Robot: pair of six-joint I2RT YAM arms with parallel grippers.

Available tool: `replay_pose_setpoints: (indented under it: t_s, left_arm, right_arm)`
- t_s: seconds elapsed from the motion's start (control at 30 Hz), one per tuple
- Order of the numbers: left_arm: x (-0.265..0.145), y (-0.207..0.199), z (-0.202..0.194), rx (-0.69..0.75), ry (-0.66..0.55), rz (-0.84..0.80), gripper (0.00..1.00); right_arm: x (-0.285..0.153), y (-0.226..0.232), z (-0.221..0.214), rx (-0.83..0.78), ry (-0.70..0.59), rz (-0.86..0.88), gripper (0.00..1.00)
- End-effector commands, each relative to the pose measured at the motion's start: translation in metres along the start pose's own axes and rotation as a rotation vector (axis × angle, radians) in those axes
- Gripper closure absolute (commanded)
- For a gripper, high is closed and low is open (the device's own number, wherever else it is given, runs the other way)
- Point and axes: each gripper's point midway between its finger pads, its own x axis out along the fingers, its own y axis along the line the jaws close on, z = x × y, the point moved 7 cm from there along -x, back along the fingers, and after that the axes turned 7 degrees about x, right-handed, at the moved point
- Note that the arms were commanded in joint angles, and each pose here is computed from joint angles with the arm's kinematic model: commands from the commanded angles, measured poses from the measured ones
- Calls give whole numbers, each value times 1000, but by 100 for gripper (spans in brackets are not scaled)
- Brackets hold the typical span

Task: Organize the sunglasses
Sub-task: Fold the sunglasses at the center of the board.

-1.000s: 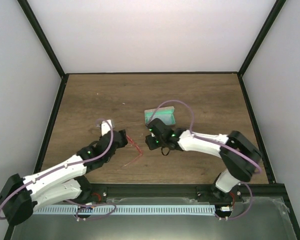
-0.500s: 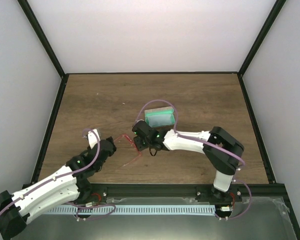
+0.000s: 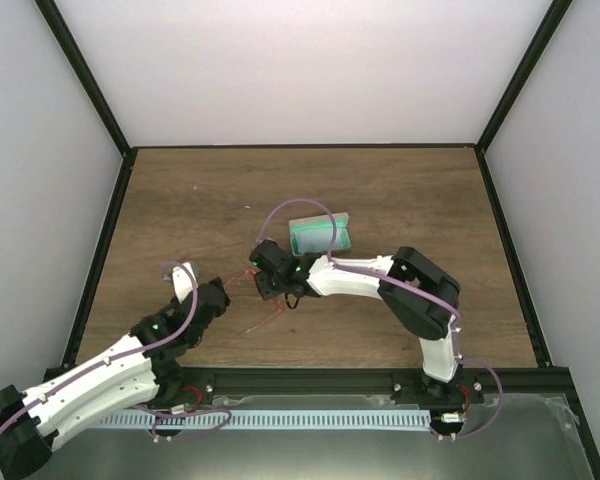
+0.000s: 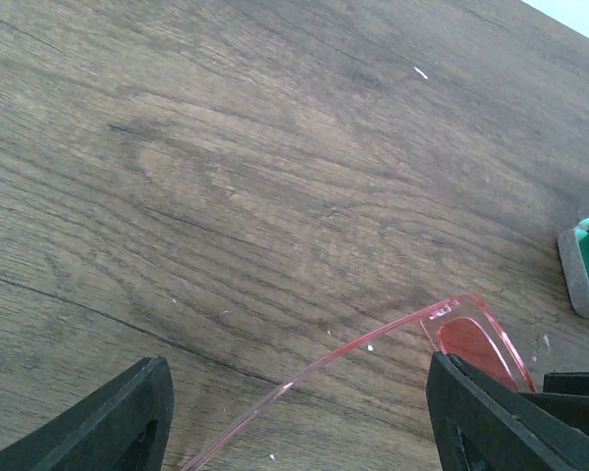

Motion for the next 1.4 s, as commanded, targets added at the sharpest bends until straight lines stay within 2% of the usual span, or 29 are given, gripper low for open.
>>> replay_pose_setpoints:
  t_s: [0.0, 0.47, 0.77, 1.0, 1.2, 1.37]
  left_arm:
    - [2, 1, -1, -2, -8, 7, 27]
    - [2, 3, -2, -5, -5, 4, 26]
    - [2, -5, 3, -2, -13, -4, 24]
    - [-4, -33, 41, 5, -100, -39, 25]
    - [8, -71, 64, 63, -75, -45, 24]
    - [28, -70, 77, 41, -60, -60, 23]
  right_arm:
    - [-3, 10, 7, -6, -23, 1, 67]
    - [-9, 6, 0, 1, -34, -16, 88]
    - [-32, 3, 8, 16, -110, -13, 91]
    - [-47, -6, 1, 26, -138, -2, 91]
    - [-65, -22, -2, 36, -174, -35, 91]
    - [-75, -35, -1, 61, -190, -29, 91]
